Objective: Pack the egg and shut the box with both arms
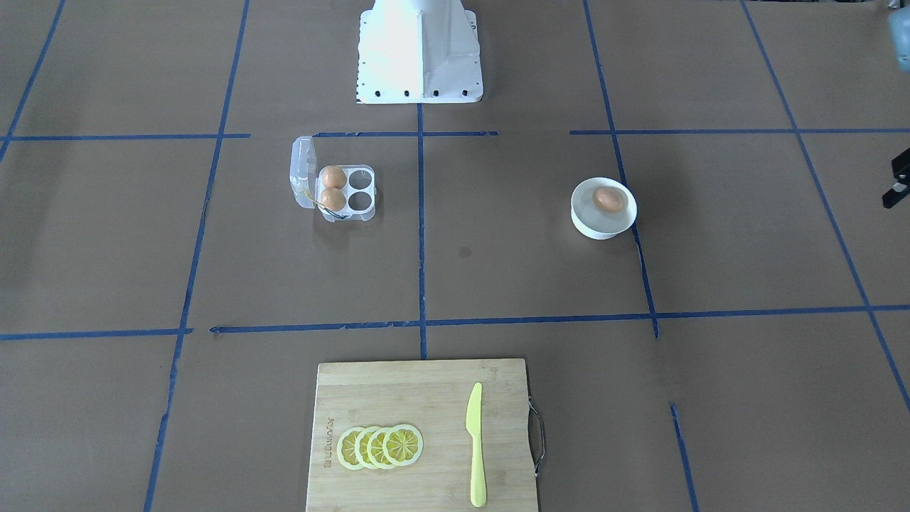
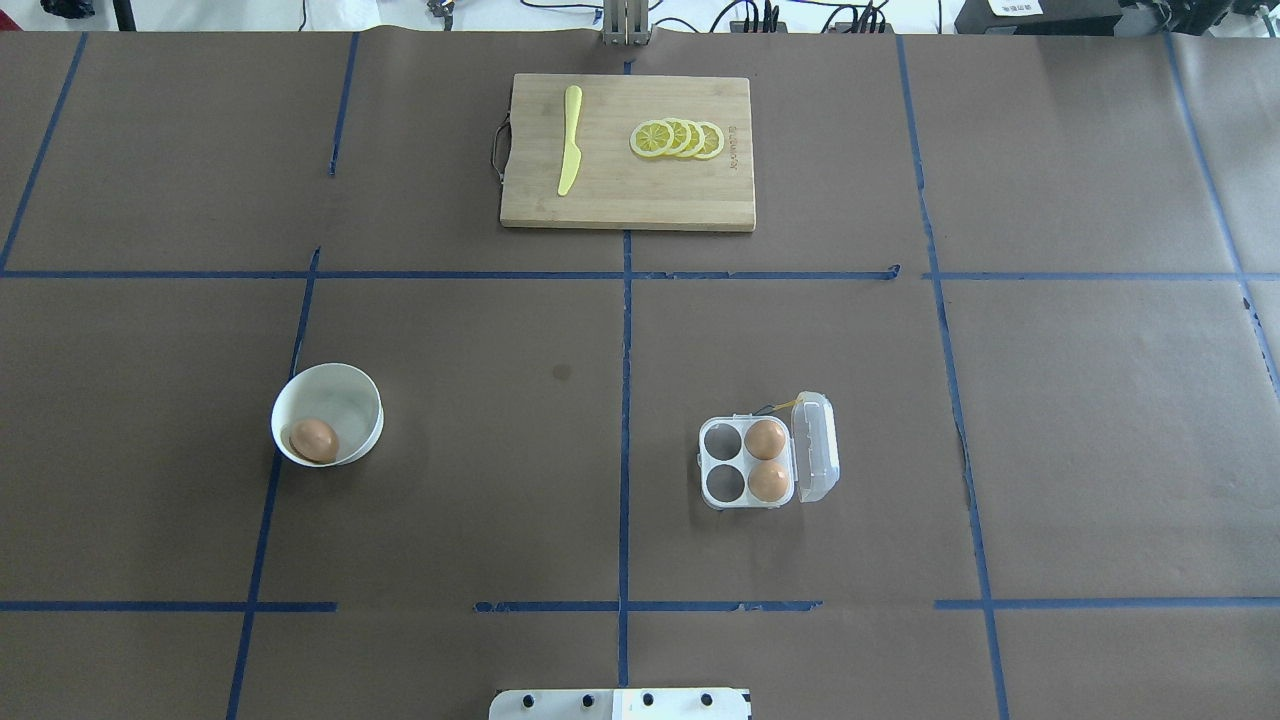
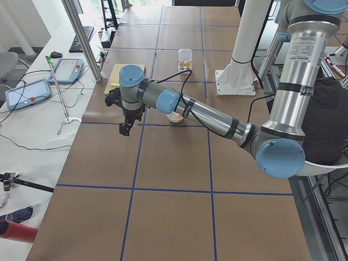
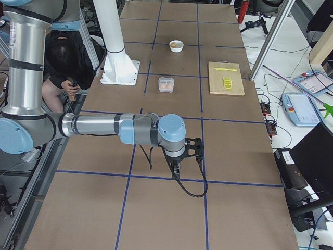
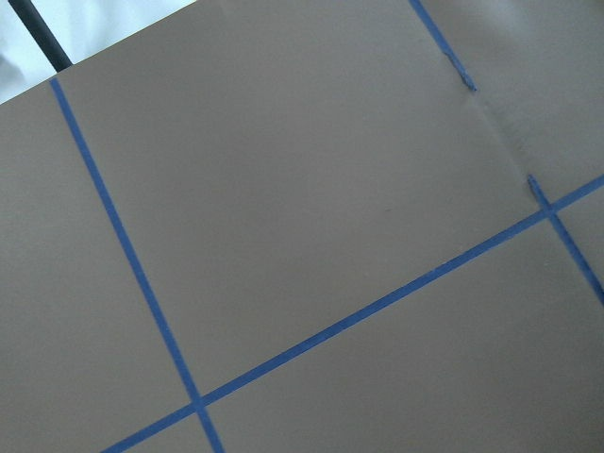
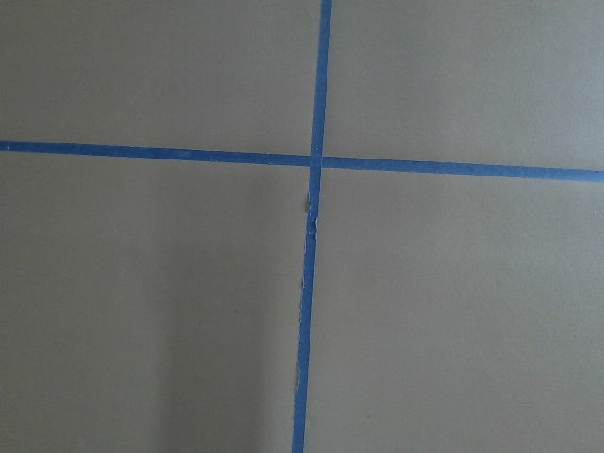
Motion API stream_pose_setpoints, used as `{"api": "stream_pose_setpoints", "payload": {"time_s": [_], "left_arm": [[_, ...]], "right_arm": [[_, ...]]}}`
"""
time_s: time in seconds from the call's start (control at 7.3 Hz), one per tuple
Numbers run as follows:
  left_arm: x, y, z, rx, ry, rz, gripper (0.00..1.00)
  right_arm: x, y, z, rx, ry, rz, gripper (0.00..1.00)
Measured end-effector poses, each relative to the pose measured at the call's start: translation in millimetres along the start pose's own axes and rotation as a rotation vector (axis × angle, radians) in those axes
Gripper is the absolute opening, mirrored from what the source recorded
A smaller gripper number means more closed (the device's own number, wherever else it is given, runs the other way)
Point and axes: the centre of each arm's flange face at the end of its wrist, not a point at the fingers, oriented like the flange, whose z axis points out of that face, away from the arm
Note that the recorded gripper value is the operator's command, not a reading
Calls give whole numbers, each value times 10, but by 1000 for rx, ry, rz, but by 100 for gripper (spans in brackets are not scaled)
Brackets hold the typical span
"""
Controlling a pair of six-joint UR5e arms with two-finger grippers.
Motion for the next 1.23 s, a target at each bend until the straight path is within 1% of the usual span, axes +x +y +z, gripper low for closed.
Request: {"api": "stream_pose_setpoints", "payload": {"time_s": [0.27,0.41,0.55,0.68,0.82,0.96,1.23], "left_arm": [[613,10,75,-7,43,-235,100],[924,74,170,-12,64,-337,100],[1209,172,322,-6,79,-427,99],[1533,281,549,5,78,-519,99],[1895,388,808,14,62,-600,99],[2240,510,1063,15,37,-654,98],[2725,636,1438,11,-47,-685,96]], "right_arm": [[3,0,5,1,-1,1,100],[10,2,11,3,-1,-2,100],[10,0,12,10,-1,-10,100],[7,-1,10,19,-2,-16,100],[4,-2,9,22,-2,-19,100],[0,-2,8,25,-6,-21,100],[-10,-3,5,26,-12,-23,100]]}}
